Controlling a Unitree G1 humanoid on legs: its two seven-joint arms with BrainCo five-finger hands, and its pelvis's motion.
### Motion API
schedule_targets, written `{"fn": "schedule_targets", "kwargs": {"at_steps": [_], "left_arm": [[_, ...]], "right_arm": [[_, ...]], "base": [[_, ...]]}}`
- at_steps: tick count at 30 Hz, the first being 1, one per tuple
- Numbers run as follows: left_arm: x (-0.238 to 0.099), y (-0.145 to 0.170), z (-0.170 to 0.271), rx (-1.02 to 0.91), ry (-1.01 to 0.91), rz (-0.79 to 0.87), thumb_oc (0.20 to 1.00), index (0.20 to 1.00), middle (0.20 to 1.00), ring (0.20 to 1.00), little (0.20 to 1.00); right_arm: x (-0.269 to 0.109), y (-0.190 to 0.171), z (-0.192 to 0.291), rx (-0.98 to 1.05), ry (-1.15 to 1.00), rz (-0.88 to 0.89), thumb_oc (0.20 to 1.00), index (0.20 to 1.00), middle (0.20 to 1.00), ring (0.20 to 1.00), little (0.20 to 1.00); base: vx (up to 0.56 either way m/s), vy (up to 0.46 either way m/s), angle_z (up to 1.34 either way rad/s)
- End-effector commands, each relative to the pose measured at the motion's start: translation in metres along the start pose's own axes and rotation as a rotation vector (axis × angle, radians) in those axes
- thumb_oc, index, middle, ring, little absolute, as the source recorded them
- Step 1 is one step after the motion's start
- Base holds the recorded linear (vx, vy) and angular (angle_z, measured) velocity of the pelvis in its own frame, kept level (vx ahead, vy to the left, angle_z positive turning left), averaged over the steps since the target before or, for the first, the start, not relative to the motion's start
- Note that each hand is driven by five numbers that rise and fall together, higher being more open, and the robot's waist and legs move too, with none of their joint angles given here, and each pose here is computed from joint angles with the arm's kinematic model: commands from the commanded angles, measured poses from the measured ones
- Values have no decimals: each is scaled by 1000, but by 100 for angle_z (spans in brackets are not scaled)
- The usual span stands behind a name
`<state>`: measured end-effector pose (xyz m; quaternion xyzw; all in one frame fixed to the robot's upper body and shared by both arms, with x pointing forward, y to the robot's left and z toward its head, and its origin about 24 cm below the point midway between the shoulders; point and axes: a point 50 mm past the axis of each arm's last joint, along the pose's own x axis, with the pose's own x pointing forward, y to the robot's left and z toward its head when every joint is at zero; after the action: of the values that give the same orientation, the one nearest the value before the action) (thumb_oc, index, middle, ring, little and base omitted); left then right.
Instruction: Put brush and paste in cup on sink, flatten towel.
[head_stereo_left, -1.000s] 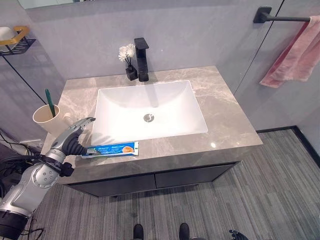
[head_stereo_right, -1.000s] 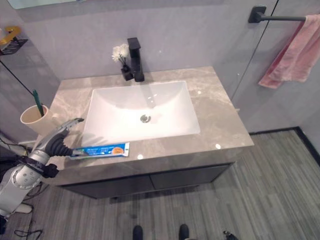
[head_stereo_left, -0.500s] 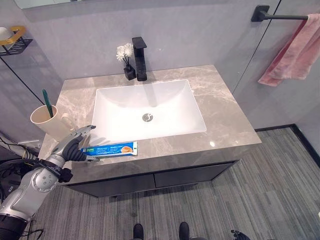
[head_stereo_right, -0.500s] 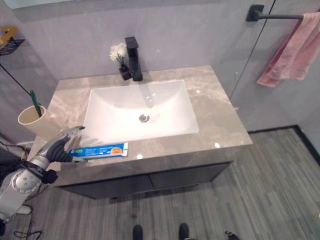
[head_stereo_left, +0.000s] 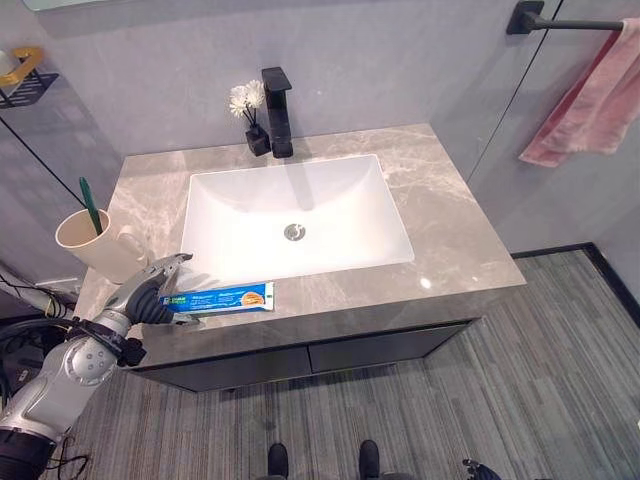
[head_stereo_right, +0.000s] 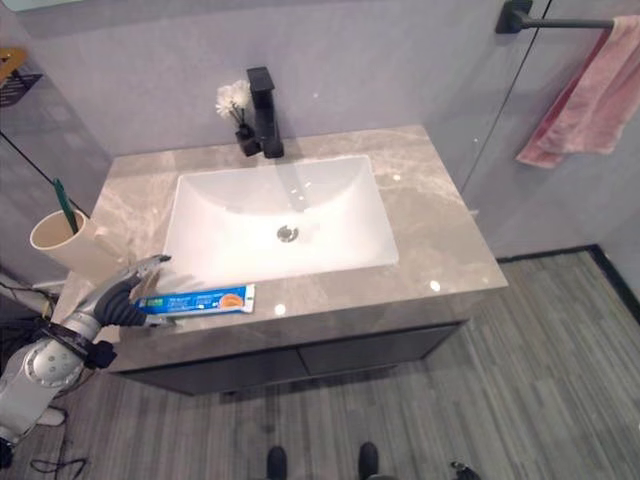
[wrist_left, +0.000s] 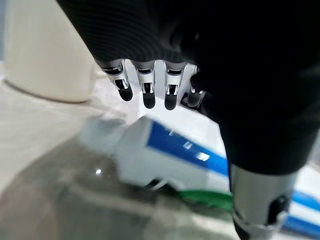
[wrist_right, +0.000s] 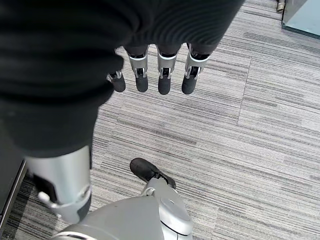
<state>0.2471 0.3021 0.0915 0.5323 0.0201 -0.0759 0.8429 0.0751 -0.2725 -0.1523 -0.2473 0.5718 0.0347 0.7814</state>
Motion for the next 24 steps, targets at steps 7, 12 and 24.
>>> {"fn": "schedule_targets", "kwargs": {"at_steps": [7,12,24], "left_arm": [[10,-9,1,41,-10,-14,200,200,200,200,200],[11,-31,-1,54,3,-81,200,200,200,200,200],[17,-38,2,-14,9,-65,200,200,200,200,200]], "right_arm": [[-1,-15,4,-7,-28,-61,1000,1000,1000,1000,1000],[0,-17,5,-2,-29,-78,1000,1000,1000,1000,1000],[0,-17,0,4,-3,-80,1000,1000,1000,1000,1000]], "base": [[4,0,2],[4,0,1],[11,0,-4]]}}
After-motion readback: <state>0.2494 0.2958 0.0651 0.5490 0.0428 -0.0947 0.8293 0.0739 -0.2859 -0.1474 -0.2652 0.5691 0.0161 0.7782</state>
